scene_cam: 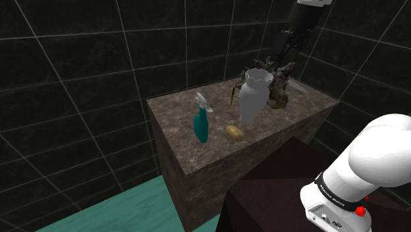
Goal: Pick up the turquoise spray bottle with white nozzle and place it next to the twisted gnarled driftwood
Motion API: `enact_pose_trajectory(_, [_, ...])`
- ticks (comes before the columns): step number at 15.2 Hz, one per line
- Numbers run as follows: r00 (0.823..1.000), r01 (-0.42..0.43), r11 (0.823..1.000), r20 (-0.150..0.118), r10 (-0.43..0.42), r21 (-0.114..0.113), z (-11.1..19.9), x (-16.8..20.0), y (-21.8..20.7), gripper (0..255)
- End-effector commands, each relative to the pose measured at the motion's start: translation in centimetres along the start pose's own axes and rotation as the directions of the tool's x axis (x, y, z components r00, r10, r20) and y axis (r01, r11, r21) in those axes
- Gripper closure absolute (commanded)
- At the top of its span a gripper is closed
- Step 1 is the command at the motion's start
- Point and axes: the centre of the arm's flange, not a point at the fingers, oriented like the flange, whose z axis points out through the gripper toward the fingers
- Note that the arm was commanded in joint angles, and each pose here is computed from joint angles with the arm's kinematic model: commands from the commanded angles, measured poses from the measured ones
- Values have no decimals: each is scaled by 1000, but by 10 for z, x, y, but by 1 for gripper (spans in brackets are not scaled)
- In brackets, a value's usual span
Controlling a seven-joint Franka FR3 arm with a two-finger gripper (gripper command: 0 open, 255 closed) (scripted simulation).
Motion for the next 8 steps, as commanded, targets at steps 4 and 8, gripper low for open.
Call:
enact_pose_trajectory(4, [1000, -8, 1000, 10, 8, -1, 23, 25, -22, 0])
enact_pose_trajectory(8, [1000, -19, 1000, 22, 19, -3, 54, 59, -51, 0])
